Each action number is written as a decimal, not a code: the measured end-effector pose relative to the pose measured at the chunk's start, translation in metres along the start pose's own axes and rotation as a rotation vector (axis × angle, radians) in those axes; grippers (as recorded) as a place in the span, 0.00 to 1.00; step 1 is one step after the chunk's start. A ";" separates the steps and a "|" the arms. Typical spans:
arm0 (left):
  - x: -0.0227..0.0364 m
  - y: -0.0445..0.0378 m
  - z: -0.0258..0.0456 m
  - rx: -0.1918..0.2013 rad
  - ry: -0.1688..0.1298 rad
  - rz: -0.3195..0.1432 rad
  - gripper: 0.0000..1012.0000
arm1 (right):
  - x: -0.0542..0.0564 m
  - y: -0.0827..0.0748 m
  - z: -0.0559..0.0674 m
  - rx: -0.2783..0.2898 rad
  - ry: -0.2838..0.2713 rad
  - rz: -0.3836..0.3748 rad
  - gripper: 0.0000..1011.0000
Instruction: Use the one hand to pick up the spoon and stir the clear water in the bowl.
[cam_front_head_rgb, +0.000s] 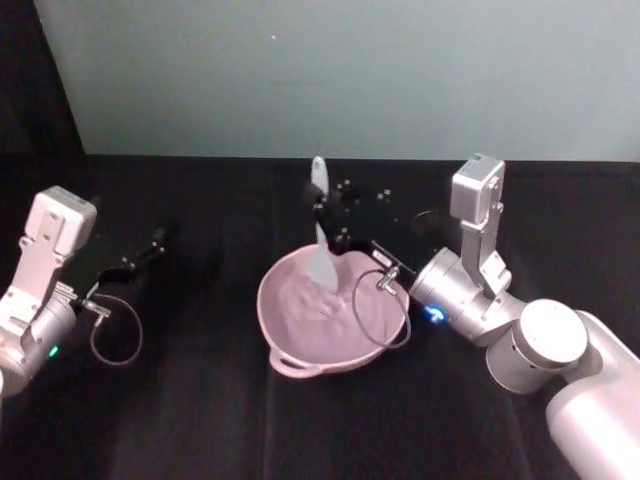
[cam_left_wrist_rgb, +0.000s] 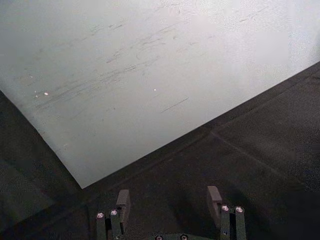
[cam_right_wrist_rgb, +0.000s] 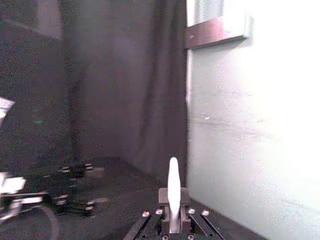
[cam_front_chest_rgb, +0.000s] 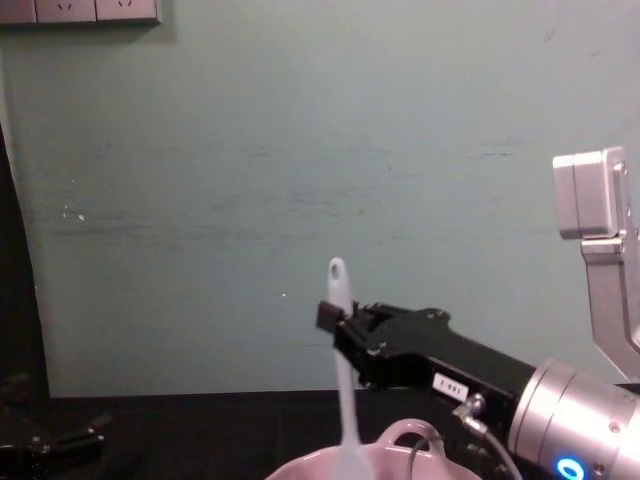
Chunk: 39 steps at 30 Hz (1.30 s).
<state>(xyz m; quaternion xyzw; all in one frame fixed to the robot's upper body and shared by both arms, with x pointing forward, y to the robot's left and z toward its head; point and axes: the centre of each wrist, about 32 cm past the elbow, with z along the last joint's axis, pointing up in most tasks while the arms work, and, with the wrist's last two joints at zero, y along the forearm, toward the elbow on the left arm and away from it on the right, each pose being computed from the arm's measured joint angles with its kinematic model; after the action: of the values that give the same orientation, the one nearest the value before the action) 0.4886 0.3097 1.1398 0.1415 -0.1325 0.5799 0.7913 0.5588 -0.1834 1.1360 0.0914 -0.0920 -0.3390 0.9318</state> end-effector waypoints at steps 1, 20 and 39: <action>0.0000 0.0000 0.0000 0.000 0.000 0.000 1.00 | 0.002 0.000 0.000 0.002 -0.007 -0.011 0.11; 0.0000 0.0000 0.0000 0.000 0.000 0.000 1.00 | 0.015 -0.048 0.028 -0.063 -0.019 -0.027 0.11; 0.0000 0.0000 0.0000 0.000 0.000 0.000 1.00 | -0.026 -0.020 0.018 -0.019 0.113 0.126 0.11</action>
<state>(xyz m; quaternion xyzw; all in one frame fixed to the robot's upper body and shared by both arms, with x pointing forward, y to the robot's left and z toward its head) 0.4886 0.3097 1.1398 0.1415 -0.1324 0.5799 0.7913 0.5221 -0.1838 1.1461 0.0958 -0.0415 -0.2748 0.9558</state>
